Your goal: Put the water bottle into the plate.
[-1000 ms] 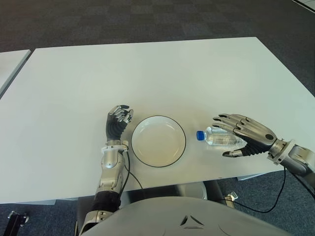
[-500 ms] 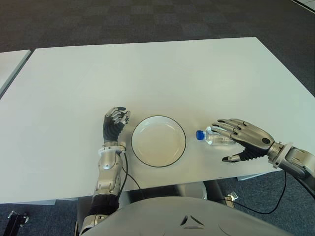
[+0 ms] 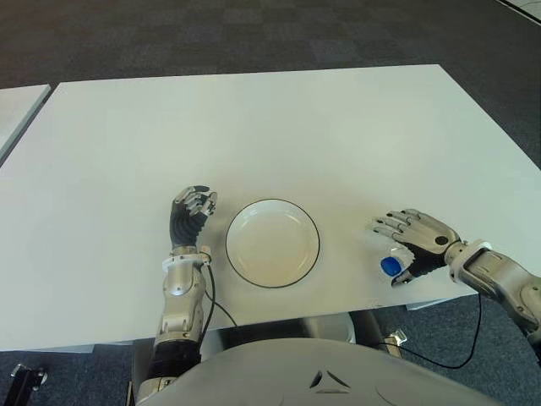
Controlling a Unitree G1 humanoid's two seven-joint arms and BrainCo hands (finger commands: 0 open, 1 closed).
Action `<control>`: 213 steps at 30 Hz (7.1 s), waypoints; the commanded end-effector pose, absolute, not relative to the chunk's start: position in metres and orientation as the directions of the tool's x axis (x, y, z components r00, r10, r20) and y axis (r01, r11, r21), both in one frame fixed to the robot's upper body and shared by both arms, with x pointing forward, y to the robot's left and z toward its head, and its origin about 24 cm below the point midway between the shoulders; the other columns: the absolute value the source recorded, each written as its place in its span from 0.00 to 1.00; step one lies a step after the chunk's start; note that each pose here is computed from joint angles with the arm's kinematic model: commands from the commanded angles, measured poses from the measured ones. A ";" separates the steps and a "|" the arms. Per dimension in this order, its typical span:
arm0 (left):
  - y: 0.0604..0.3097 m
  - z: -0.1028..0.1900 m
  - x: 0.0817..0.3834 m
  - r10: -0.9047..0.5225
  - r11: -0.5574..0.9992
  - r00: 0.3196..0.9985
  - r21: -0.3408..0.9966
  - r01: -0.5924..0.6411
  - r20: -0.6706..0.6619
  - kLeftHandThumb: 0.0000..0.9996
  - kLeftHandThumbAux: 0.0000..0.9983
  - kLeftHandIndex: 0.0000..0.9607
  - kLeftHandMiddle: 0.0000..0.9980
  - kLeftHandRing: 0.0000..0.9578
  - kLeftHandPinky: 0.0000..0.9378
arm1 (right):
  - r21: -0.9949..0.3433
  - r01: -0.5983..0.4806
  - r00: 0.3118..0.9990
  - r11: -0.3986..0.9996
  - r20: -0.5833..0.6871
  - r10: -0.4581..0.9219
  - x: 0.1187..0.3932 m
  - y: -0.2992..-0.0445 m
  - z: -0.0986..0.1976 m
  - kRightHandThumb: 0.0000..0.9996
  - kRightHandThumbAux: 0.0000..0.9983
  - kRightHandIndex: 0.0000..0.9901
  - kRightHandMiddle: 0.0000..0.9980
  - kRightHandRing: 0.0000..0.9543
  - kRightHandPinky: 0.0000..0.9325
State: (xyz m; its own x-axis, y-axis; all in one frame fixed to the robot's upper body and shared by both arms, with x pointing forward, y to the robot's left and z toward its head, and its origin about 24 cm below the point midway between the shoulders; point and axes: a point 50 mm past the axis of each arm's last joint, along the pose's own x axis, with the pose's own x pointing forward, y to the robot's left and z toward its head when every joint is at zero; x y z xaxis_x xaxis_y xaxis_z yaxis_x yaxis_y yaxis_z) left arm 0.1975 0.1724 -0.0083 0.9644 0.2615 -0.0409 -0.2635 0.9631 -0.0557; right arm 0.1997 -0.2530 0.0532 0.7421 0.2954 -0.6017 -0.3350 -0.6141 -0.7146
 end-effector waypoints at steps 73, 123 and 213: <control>0.195 -0.005 0.181 0.243 0.970 0.970 0.014 -0.243 -0.001 0.71 0.72 0.45 0.67 0.69 0.69 | -0.737 -0.323 0.806 -0.594 -0.543 0.236 0.241 -0.222 0.081 0.54 0.50 0.00 0.01 0.01 0.03; 0.197 -0.005 0.184 0.241 0.969 0.971 0.053 -0.241 0.003 0.71 0.72 0.45 0.68 0.70 0.68 | -0.622 -0.162 0.951 -0.766 -0.304 0.045 0.218 -0.258 0.141 0.57 0.22 0.00 0.00 0.00 0.00; 0.213 0.003 0.180 0.339 0.941 0.940 0.011 -0.340 0.030 0.71 0.71 0.45 0.64 0.65 0.65 | -0.438 -0.553 0.643 -0.709 -0.765 -0.029 0.216 -0.222 0.040 0.46 0.42 0.00 0.00 0.01 0.16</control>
State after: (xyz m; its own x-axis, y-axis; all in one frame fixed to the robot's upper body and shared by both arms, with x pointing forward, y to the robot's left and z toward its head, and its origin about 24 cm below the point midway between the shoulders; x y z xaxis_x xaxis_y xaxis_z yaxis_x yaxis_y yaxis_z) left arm 0.1786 0.2122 0.0050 0.9382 0.3444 0.0326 -0.3449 0.9386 0.0087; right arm 0.2285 -0.2250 0.0597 0.7245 -0.0378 -0.6883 -0.4941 -0.7247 -0.4803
